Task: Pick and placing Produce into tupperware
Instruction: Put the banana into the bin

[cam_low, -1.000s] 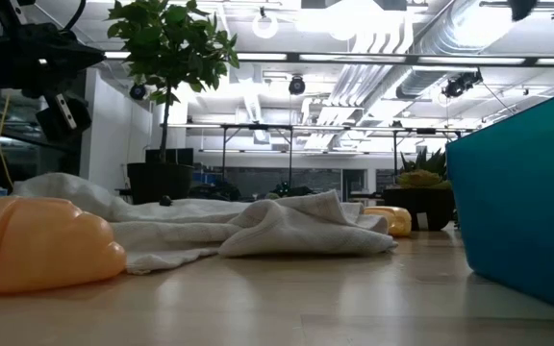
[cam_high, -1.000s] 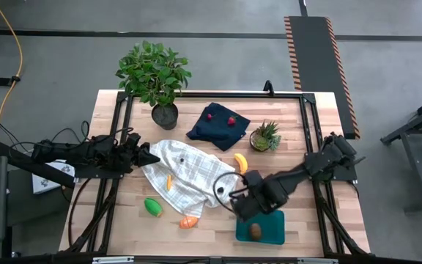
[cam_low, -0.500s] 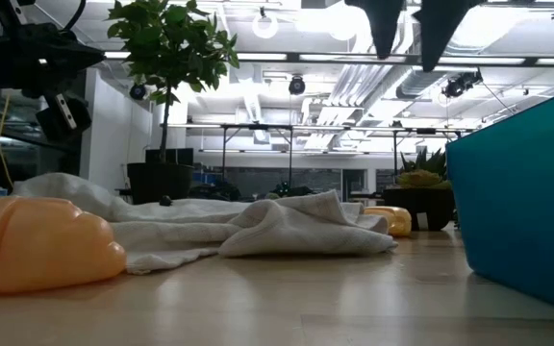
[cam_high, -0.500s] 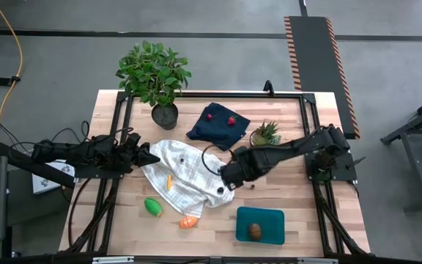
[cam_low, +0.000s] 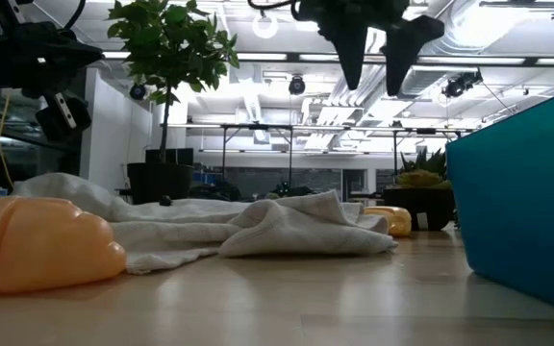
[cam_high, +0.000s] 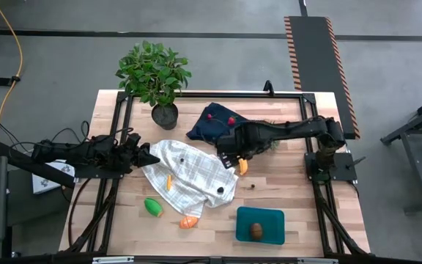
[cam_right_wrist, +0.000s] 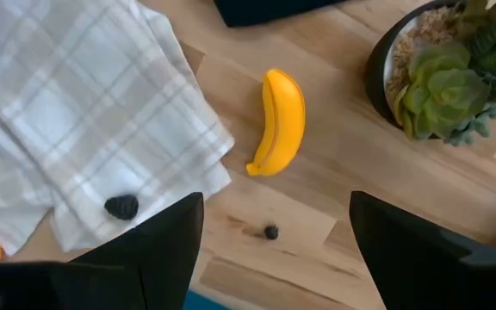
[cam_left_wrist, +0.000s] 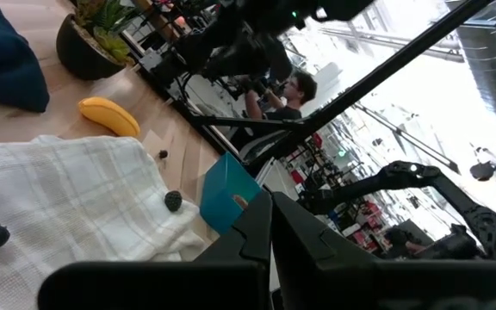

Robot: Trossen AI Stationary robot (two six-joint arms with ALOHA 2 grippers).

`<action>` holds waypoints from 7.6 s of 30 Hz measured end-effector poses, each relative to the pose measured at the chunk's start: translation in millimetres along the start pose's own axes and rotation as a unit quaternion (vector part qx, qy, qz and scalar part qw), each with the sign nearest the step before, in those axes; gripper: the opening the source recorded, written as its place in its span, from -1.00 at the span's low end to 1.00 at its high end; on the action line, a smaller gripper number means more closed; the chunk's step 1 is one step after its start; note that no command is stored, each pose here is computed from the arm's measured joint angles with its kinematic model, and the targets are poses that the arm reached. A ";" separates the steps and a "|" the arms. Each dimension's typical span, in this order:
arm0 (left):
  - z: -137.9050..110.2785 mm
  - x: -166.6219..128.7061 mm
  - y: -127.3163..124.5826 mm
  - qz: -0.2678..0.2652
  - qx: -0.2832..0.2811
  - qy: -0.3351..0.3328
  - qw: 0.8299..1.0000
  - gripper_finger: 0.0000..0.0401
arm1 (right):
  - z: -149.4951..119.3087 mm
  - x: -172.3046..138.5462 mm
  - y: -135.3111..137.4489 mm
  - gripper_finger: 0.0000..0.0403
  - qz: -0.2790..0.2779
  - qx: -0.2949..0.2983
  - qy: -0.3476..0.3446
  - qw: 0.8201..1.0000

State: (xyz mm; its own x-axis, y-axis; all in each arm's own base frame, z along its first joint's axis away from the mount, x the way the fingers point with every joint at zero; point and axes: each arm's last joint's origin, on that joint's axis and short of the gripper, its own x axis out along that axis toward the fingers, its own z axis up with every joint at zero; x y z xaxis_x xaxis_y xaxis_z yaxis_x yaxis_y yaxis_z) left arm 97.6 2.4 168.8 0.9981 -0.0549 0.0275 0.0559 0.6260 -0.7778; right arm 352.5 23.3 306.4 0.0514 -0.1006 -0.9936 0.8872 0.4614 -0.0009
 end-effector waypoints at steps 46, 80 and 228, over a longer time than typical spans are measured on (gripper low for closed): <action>-0.4 0.0 -1.1 -0.013 0.000 0.011 1.000 -1.00 | 15.1 103.6 -4.0 0.29 0.005 0.101 0.050 0.994; -0.7 0.0 -1.7 -0.021 -0.001 0.018 1.000 -1.00 | -42.1 100.6 18.8 0.29 -0.044 0.120 -0.103 0.986; -1.1 -0.1 -2.7 -0.033 -0.038 0.031 0.998 -1.00 | -41.7 160.5 -16.5 -0.10 0.035 0.126 -0.100 0.986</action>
State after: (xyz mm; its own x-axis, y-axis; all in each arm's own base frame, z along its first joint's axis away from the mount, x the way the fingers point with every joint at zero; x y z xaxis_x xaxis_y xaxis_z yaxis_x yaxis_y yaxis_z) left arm 97.3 -0.1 170.2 0.9888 -0.1426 0.0429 0.1162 0.5584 -0.8214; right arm 327.0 36.2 142.2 0.1840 -0.2600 -0.9479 0.9626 0.2426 0.1203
